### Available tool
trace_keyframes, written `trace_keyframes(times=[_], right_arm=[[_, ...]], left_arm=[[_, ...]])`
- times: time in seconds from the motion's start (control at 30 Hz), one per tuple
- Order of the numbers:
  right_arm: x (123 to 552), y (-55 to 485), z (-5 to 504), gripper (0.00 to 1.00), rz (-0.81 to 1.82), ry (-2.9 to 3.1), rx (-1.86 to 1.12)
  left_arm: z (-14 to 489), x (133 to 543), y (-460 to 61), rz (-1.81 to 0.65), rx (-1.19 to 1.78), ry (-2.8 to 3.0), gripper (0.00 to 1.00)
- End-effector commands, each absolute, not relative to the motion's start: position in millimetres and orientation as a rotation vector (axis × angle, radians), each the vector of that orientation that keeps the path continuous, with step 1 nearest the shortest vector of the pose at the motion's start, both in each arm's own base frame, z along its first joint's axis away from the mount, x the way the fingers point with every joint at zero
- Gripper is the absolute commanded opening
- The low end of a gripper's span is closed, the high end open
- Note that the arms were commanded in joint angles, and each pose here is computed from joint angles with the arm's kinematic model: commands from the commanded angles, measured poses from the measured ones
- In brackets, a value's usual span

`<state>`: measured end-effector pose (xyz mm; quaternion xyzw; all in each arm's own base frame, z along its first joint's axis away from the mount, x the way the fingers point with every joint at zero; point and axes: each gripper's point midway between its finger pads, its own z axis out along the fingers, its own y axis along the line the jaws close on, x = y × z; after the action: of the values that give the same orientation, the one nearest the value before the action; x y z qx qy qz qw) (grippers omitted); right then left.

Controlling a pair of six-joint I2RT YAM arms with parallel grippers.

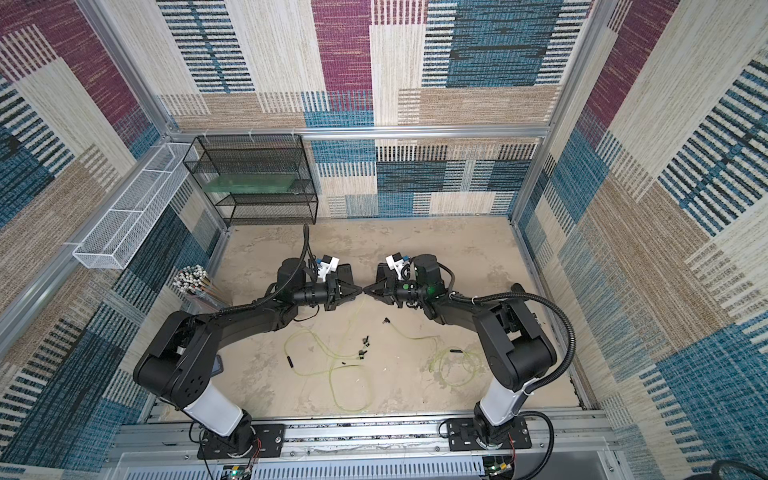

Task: Plug wired earphones into phones
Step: Pick up the wired earphone from the center of the board, then move the phone to the center of the board.

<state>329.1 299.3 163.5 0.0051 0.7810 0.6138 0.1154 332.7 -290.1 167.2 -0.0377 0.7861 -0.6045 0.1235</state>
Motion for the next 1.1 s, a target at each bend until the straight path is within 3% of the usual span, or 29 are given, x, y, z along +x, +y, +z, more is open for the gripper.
trace_keyframes(times=[0.0, 0.1, 0.23, 0.3, 0.43, 0.63, 0.77, 0.87, 1.07], right_arm=[[329, 301, 176, 0.01, 1.809, 2.224, -0.046], [329, 301, 177, 0.00, 1.802, 2.217, -0.052], [331, 297, 177, 0.00, 1.766, 2.216, -0.039], [334, 291, 174, 0.00, 1.707, 2.228, -0.004], [343, 273, 160, 0.00, 1.372, 2.300, 0.072], [330, 263, 159, 0.00, 1.089, 2.308, 0.068], [318, 254, 158, 0.00, 1.060, 2.302, 0.076], [313, 247, 155, 0.00, 1.045, 2.306, 0.075], [311, 237, 150, 0.00, 1.036, 2.313, 0.070]], left_arm=[[173, 332, -292, -1.782, -0.078, 2.280, 0.00], [169, 331, -292, -1.765, -0.082, 2.301, 0.02], [162, 334, -278, -1.578, -0.082, 2.403, 0.60], [155, 339, -261, -1.338, -0.087, 2.516, 0.71], [134, 367, -194, -0.612, -0.157, 2.682, 0.75], [101, 419, -180, -0.167, -0.111, 2.877, 0.80], [87, 439, -186, -0.009, -0.105, 2.881, 0.84], [78, 446, -193, 0.035, -0.087, 2.888, 1.00], [51, 443, -212, 0.035, -0.046, 2.945, 0.99]])
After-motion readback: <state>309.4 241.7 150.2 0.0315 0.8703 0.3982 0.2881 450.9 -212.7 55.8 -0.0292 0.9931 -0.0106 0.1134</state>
